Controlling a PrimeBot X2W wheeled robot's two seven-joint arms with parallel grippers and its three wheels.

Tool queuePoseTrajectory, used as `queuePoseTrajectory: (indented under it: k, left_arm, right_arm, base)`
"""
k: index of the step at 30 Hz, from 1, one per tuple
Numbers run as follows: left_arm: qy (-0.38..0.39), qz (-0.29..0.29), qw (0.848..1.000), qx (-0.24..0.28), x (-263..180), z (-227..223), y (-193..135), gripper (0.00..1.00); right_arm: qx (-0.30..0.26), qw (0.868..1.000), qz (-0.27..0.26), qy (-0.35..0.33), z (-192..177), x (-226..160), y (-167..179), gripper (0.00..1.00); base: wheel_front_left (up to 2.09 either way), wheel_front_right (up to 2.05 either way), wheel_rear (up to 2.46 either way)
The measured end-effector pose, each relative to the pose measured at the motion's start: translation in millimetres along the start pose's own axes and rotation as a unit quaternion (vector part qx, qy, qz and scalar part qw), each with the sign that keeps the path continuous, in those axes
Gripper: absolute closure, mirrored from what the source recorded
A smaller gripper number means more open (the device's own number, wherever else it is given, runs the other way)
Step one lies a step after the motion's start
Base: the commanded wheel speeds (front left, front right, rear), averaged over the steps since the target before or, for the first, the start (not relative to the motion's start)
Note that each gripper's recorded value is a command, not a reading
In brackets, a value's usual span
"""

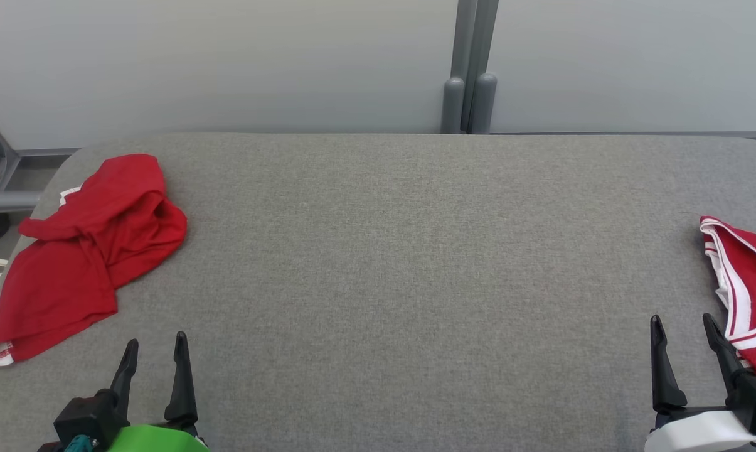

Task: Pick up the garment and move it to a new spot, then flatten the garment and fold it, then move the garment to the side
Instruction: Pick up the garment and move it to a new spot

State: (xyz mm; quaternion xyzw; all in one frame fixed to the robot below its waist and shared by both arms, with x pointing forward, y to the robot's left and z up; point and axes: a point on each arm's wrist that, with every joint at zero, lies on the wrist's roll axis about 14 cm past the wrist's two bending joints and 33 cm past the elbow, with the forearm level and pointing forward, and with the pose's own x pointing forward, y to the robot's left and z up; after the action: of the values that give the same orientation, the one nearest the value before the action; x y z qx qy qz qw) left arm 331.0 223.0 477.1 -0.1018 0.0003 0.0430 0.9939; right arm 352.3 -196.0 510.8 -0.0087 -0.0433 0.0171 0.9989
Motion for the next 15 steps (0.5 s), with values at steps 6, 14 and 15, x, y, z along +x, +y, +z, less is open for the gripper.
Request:
queuePoseTrajectory:
  k: [6,14,15]
  left_arm:
    - [-0.006,0.013,1.0,0.002,-7.0,3.5,8.4,0.0]
    - [-0.02,0.063,0.998,0.009,-32.0,12.5,39.4,0.0]
    - [-0.02,0.073,0.997,0.009,-37.5,12.7,45.2,0.0]
  right_arm:
    - [0.0,1.0,0.027,-0.001,-0.2,7.5,17.0,0.0]
    - [0.015,0.993,0.12,-0.004,0.3,29.0,80.7,0.0]
    - [0.017,0.991,0.135,-0.004,0.5,32.0,91.6,0.0]
  base:
    - [0.0,0.0,0.0]
    - [0.0,0.0,0.0]
    - [0.0,0.0,0.0]
